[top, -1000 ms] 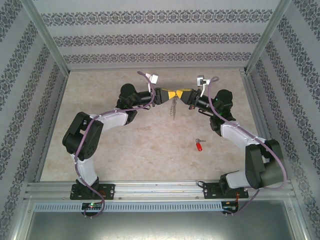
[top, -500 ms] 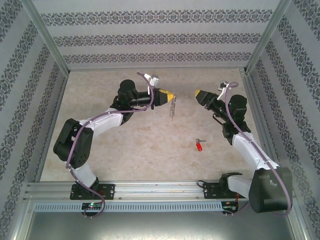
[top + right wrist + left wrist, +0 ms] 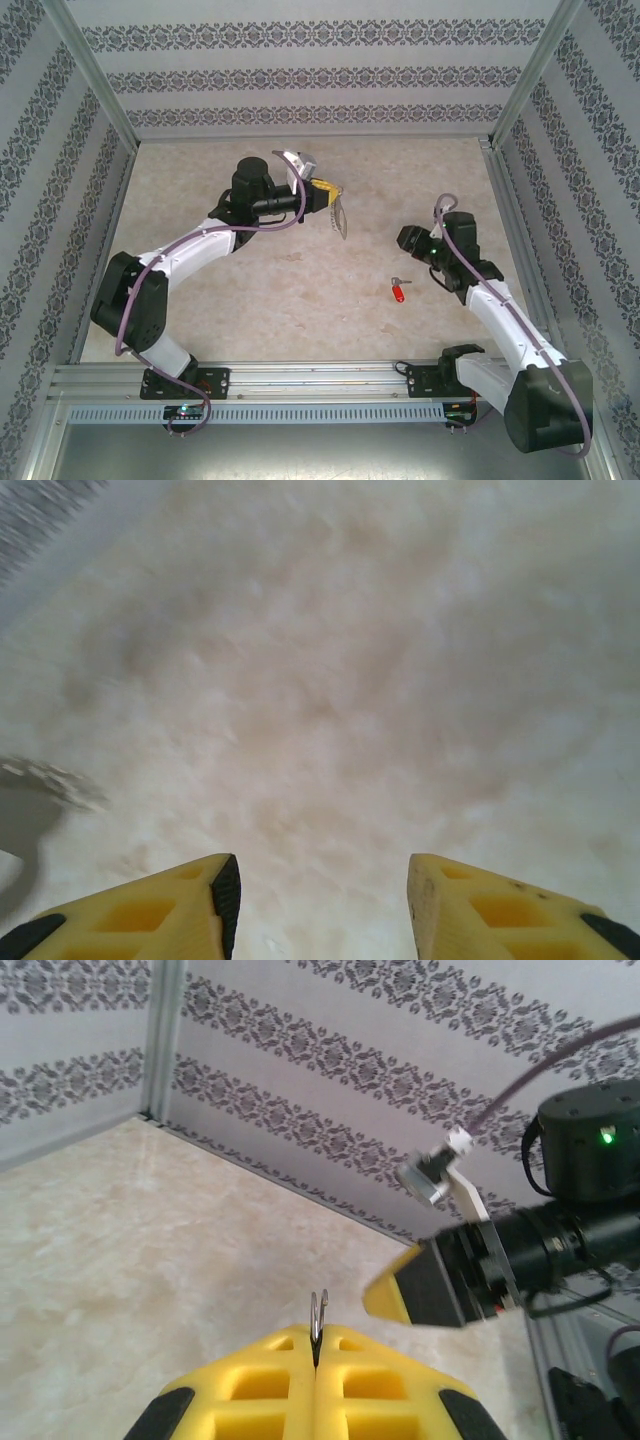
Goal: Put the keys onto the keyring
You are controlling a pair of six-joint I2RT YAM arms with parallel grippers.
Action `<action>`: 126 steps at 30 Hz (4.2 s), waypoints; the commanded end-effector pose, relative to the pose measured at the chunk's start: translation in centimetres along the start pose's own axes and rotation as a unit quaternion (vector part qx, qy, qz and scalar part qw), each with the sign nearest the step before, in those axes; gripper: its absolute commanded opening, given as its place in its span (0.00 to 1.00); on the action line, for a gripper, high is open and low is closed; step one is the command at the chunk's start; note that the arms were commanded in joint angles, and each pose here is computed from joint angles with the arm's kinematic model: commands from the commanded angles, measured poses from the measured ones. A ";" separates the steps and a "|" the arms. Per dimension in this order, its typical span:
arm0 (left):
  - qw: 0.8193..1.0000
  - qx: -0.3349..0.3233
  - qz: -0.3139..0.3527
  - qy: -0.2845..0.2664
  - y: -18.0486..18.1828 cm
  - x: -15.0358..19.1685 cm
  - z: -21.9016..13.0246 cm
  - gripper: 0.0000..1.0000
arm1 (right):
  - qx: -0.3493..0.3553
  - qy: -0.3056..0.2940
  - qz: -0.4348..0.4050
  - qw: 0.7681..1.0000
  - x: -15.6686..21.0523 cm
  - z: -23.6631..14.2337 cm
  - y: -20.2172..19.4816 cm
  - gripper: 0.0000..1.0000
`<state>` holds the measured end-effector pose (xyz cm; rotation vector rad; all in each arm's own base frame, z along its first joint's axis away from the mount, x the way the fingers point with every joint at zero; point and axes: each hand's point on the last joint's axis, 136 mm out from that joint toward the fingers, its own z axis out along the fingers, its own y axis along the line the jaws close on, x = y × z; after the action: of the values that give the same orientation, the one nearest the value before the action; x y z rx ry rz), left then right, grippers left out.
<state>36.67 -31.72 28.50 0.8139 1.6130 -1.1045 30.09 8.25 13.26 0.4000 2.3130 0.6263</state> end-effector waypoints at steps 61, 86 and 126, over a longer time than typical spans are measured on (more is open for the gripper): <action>0.998 -0.037 0.052 -0.025 -0.6 -0.1 -1.7 0.00 | 0.179 0.140 -0.041 0.973 10.1 4.1 -5.3 0.19; 0.998 -0.031 0.049 -0.028 -0.6 -0.2 -1.5 0.00 | 0.167 0.145 -0.042 0.974 10.7 3.7 -5.1 0.16; 0.998 -0.023 0.054 -0.033 -1.0 -0.6 -1.5 0.00 | 0.169 0.153 -0.050 0.972 10.9 3.5 -5.1 0.11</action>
<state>36.15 -30.07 27.01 0.7911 1.6166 -0.9817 25.00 10.01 2.43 0.3837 2.7064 0.2718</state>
